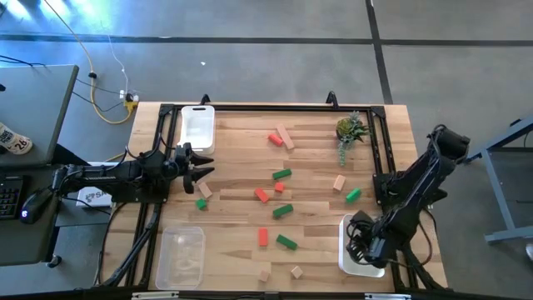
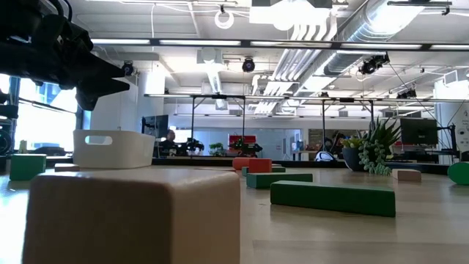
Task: Sort & place blocks by color
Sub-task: Put the orange block into the bottom white bin, then put the green block into the top white bin
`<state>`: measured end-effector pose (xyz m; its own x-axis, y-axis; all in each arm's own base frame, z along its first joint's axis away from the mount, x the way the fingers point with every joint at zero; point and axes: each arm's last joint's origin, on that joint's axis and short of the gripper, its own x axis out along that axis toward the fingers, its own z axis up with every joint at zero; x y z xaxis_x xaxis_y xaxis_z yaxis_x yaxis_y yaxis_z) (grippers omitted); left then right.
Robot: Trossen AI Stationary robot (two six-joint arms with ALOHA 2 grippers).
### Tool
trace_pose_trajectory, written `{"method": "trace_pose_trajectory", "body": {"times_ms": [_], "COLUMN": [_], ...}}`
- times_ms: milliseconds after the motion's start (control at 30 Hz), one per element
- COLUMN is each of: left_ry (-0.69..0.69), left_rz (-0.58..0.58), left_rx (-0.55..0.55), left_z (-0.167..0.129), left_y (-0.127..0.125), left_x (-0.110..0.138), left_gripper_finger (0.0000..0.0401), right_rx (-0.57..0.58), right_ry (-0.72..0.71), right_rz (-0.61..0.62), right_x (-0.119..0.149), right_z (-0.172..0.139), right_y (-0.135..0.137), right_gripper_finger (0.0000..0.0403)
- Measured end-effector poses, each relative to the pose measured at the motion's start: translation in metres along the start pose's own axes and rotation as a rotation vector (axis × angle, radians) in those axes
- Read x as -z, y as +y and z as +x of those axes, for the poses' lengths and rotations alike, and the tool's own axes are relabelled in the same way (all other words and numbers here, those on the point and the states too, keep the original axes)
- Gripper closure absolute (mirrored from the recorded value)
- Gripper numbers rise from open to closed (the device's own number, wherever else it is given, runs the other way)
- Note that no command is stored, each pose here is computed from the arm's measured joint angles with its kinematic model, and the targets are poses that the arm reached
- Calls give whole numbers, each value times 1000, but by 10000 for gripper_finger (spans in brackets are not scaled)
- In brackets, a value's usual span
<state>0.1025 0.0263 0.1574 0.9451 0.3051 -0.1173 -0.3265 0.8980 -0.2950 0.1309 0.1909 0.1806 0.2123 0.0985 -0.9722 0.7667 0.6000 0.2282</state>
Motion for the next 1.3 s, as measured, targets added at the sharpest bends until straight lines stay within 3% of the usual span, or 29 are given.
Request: {"method": "trace_pose_trajectory", "body": {"times_ms": [233,433,567,900,1100,1300], "left_ry": [0,-2,-4,-6,-37,80], "left_rz": [0,0,0,0,32,81], "left_rx": [0,-5,-7,-15,-32,-94], "left_z": [0,0,0,0,-3,-7], "left_y": [0,0,0,0,-3,-8], "left_x": [0,0,0,0,-14,-33], "left_gripper_finger": [231,231,231,201,172,170], "right_rx": [14,28,29,-6,-39,-64], "right_ry": [21,55,59,14,-6,-25], "right_rz": [16,36,41,35,38,28], "right_x": [1,0,-1,-4,-7,-11], "right_z": [22,26,26,19,6,-7], "right_y": [11,13,13,13,9,4], "right_gripper_finger": [291,226,207,218,227,235]}}
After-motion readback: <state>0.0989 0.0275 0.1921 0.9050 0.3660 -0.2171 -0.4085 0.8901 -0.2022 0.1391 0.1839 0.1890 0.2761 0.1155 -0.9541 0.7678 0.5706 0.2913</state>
